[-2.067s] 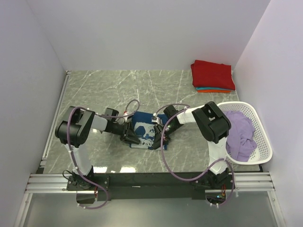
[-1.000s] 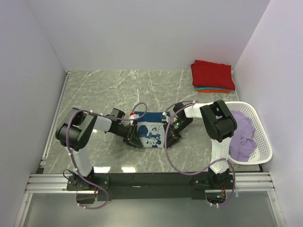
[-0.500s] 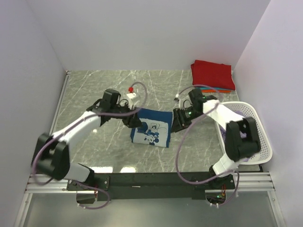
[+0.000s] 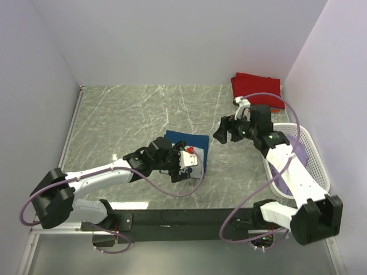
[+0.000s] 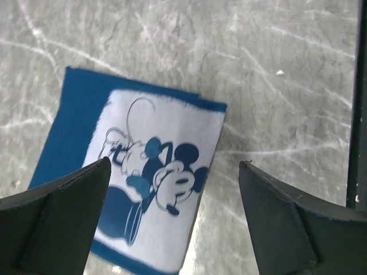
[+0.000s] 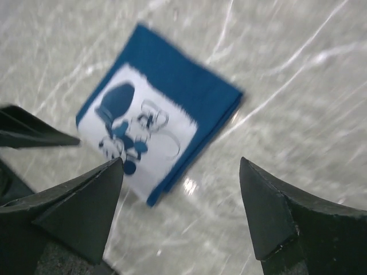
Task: Fold and stack the t-shirts
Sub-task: Neatly place the folded tshirt to the corner
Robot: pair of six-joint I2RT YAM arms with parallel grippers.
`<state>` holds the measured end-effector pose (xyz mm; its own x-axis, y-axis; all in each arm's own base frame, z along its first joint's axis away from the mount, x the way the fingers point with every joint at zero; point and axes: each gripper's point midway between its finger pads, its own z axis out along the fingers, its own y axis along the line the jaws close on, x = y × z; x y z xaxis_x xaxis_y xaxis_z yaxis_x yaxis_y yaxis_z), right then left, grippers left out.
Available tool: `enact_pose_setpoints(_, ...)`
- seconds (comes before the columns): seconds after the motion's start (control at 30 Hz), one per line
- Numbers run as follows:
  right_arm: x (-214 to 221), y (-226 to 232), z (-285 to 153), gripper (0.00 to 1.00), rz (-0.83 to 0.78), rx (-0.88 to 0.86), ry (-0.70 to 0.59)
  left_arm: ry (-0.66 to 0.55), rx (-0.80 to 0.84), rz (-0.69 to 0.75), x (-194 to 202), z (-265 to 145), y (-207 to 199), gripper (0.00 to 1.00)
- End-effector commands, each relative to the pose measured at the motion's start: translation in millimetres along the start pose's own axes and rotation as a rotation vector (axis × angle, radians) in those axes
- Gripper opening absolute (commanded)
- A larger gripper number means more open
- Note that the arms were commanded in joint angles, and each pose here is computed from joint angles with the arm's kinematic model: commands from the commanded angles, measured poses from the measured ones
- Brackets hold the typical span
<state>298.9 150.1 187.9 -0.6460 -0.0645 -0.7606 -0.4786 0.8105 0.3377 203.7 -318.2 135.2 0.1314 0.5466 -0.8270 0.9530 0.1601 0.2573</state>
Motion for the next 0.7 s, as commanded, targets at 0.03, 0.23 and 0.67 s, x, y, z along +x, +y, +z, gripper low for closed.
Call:
enact_pose_setpoints(0.03,-54,-8,-17,0.89,-0.115,0.088,-0.239,-0.187,0.058,0.076,-54,10,3,0.99)
enact_pose_setpoints(0.23,-90,-27,-29,0.9,-0.294,0.221,-0.297,-0.338,-0.039,0.133,-87,-2,19,1.0)
enact_pose_setpoints(0.67,-62,-37,-6,0.92,-0.245,0.186,-0.093,-0.201,-0.023,0.302,-65,38,-9,0.99)
